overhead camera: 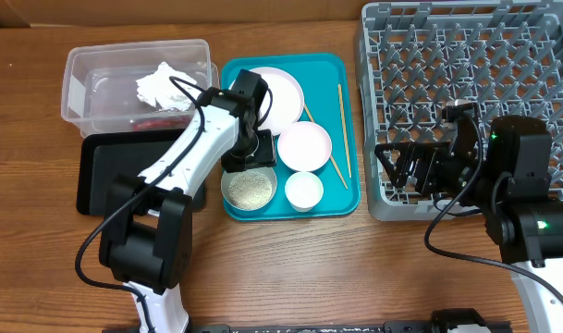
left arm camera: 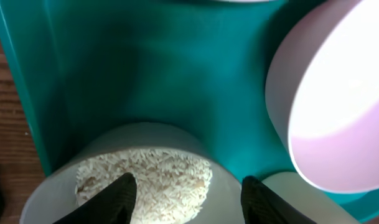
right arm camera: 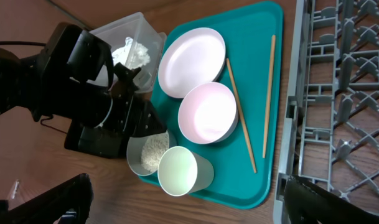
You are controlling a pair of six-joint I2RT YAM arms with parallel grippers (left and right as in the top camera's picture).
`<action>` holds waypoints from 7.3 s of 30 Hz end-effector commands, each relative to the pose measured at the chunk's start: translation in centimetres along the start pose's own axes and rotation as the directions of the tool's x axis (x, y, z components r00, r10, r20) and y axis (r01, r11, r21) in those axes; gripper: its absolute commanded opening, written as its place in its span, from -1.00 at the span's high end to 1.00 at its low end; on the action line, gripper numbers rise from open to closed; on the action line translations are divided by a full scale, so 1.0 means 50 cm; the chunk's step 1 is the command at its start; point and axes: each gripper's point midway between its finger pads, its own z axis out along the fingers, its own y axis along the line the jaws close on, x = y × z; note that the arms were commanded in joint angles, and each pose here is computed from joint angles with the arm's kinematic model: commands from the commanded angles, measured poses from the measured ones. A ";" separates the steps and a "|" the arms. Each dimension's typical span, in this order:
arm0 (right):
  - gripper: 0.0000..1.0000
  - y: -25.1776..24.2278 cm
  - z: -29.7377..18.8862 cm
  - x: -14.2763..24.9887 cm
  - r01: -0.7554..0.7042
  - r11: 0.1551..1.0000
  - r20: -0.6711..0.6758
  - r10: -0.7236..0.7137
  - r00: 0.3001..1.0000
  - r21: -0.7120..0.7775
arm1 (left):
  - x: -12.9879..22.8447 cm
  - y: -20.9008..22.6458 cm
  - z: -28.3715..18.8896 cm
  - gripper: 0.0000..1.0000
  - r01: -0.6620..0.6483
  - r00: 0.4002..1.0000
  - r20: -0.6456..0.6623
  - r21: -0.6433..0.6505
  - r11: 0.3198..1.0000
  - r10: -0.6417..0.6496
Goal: Sort waste into correct bins and load items into the dishwasher
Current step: 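Grasp the rim of the rice bowl with the left gripper, then tip the rice bowl over the black tray to pour out rice, then return the emptied bowl to the teal tray and release it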
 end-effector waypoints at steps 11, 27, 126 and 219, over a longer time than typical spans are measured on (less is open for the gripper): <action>-1.00 0.013 -0.011 -0.006 0.010 1.000 0.005 -0.009 1.000 -0.005 | 0.007 -0.029 0.028 0.00 -0.051 0.998 0.040 -0.002 0.999 0.051; -1.00 0.013 -0.011 -0.006 0.010 1.000 0.005 -0.009 1.000 -0.005 | 0.032 -0.031 0.034 0.42 -0.151 0.988 0.014 -0.043 0.988 0.151; -1.00 -0.006 0.012 0.000 -0.015 1.000 -0.033 0.016 0.999 0.016 | -0.059 0.338 -0.280 0.92 -0.043 0.927 0.188 0.913 0.405 -0.325; -1.00 -0.031 0.047 0.018 -0.059 0.998 -0.107 0.062 0.992 0.035 | 0.048 -0.087 -0.083 0.63 -0.359 0.932 0.030 -0.064 0.931 0.361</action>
